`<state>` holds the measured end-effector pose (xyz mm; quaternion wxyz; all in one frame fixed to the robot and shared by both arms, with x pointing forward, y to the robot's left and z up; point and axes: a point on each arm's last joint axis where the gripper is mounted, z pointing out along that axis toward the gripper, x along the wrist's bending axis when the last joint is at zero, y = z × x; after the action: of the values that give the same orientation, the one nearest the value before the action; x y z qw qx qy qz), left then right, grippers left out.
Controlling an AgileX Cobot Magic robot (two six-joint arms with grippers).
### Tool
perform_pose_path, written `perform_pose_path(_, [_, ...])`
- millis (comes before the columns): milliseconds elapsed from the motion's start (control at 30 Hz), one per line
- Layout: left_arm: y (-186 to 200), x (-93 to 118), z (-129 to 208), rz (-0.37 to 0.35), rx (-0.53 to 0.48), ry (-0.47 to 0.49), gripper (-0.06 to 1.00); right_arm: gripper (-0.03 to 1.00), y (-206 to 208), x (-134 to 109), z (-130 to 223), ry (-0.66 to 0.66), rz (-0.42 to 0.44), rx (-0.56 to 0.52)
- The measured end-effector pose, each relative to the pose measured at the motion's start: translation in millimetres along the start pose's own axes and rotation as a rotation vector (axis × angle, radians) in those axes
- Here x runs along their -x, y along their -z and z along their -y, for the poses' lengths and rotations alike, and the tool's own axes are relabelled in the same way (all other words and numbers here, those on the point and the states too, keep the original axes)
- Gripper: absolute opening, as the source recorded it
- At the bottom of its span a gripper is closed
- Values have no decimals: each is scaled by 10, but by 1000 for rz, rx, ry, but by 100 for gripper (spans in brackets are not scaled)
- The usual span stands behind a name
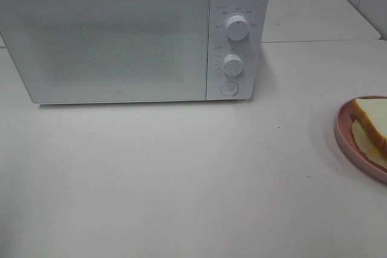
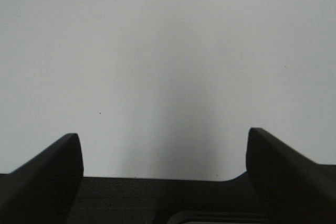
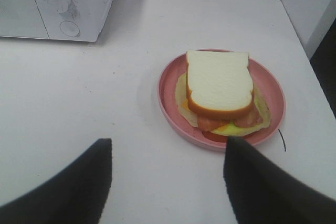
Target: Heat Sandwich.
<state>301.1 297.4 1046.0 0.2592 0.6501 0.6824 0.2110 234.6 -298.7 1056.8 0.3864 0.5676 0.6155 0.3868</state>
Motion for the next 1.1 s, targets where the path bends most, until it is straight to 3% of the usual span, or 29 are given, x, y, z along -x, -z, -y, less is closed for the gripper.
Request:
perform_pose_path(200, [160,14,112,-3,119,-14,80,61,0,0,0,0,0,0])
perform_pose_path(633, [301,29,229,-3,232,-25,78,61,0,0,0,0,0,0])
perform_pose_path(1100, [519,32,477,-23,434,-34,78,61,0,0,0,0,0,0])
